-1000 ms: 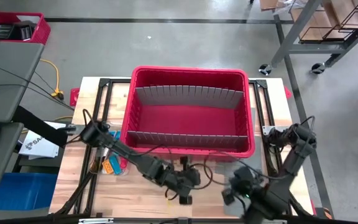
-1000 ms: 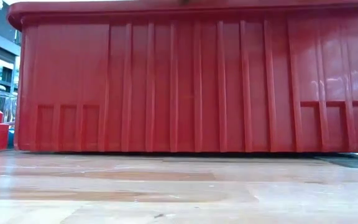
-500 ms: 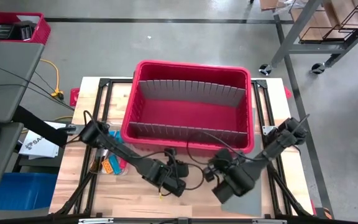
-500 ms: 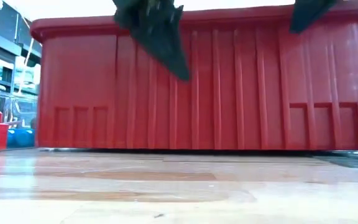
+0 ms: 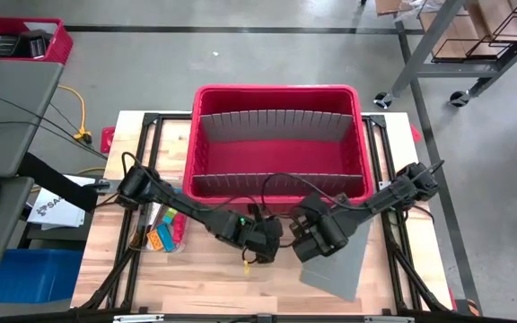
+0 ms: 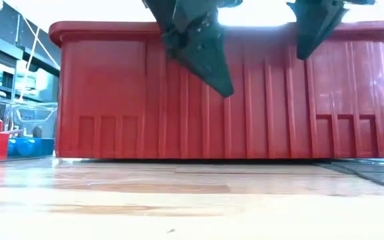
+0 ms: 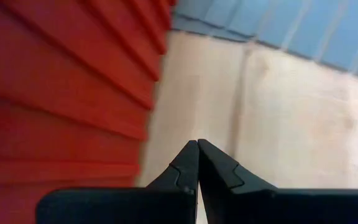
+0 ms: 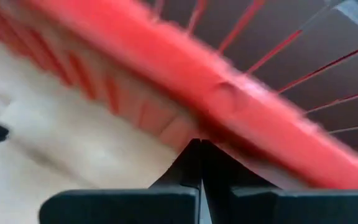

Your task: Sort Items/Unsort Items

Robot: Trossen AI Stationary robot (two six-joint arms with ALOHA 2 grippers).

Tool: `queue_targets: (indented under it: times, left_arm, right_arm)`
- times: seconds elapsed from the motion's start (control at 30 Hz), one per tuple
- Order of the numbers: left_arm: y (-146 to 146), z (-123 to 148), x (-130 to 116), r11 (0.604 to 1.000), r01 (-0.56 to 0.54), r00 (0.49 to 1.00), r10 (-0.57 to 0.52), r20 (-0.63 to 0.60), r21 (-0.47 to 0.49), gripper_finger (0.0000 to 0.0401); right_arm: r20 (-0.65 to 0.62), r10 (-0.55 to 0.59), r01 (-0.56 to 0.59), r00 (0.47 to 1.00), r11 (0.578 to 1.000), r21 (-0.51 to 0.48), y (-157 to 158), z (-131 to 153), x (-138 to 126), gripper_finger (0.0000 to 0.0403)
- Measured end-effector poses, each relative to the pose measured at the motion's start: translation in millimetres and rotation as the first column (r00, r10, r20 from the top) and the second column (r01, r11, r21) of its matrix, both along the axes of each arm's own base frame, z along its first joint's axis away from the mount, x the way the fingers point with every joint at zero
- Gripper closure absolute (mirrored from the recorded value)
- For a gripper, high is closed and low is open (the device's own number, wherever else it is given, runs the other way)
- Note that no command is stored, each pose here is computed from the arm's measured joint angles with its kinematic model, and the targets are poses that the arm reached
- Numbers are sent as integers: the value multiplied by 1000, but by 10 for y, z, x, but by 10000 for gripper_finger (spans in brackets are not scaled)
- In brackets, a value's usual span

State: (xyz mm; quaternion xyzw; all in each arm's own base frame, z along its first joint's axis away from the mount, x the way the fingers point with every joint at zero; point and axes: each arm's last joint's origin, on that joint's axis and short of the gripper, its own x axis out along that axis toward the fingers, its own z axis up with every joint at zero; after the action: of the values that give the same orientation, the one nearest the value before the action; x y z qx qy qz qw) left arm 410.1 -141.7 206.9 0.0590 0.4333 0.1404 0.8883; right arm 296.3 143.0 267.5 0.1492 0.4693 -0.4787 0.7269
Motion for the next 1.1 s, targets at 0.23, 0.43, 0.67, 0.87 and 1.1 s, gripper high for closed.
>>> queue_targets:
  times: [0.23, 0.43, 0.67, 0.87, 1.1]
  left_arm:
    - [-128, 111, -81, 992, 93, 996, -94, -12, -86, 401]
    - [-669, 272, -182, 928, 350, 930, -327, 167, -130, 401]
    - [-805, 108, -184, 924, 330, 924, -274, 268, -192, 401]
    - [-779, 41, -215, 938, 274, 947, -224, 230, -215, 401]
    - [-879, 39, -276, 907, 233, 962, -161, 222, -350, 401]
  right_arm:
    - [142, 204, -236, 969, 935, 265, 456, 165, -125, 403]
    - [140, 315, -343, 939, 820, 458, 1122, 175, -677, 403]
    - [115, -64, -1, 991, 872, 489, 1406, -365, -1300, 403]
    - [51, -152, 112, 987, 885, 452, 1155, -831, -1233, 403]
    - [5, -234, 218, 972, 916, 338, 811, -977, -1109, 403]
